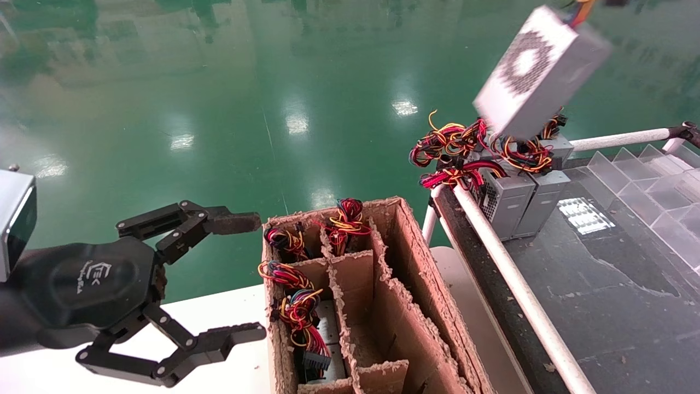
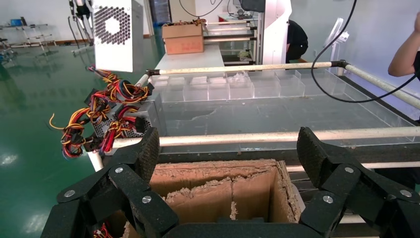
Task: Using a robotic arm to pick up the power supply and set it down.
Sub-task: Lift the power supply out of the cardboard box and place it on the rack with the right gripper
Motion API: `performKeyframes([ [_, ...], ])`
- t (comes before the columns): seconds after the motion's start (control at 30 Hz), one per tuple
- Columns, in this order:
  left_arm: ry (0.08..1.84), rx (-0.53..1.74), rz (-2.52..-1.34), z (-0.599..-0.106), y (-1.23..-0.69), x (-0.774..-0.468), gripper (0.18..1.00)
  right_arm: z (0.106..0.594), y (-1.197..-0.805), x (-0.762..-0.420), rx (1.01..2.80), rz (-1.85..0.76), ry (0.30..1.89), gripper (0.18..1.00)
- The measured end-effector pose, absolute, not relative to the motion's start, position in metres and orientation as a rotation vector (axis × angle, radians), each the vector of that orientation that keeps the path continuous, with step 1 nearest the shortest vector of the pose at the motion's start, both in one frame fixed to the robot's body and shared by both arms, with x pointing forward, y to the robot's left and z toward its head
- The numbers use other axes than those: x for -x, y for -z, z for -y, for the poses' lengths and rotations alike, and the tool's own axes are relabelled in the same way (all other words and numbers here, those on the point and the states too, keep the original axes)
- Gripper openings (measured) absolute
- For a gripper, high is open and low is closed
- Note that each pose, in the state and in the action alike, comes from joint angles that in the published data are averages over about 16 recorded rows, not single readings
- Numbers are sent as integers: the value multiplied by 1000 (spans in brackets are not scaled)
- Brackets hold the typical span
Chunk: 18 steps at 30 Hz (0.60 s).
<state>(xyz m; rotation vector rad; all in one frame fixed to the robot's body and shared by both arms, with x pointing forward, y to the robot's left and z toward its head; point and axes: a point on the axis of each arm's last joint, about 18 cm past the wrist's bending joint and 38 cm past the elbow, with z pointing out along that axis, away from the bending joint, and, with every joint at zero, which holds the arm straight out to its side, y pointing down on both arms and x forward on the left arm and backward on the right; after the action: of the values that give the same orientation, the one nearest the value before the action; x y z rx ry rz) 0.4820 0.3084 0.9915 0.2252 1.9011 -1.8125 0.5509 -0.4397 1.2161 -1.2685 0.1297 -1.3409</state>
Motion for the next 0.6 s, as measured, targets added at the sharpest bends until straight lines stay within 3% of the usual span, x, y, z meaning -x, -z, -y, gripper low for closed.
performKeyframes([
  [0.23,1812,-225,-1901,-308,-991,-482,1001,500,-1209,-556,1245,-294,1486,215],
  [0.6,1812,-225,-1901,-308,-991,-482,1001,556,-1153,-585,1328,-566,1569,215],
])
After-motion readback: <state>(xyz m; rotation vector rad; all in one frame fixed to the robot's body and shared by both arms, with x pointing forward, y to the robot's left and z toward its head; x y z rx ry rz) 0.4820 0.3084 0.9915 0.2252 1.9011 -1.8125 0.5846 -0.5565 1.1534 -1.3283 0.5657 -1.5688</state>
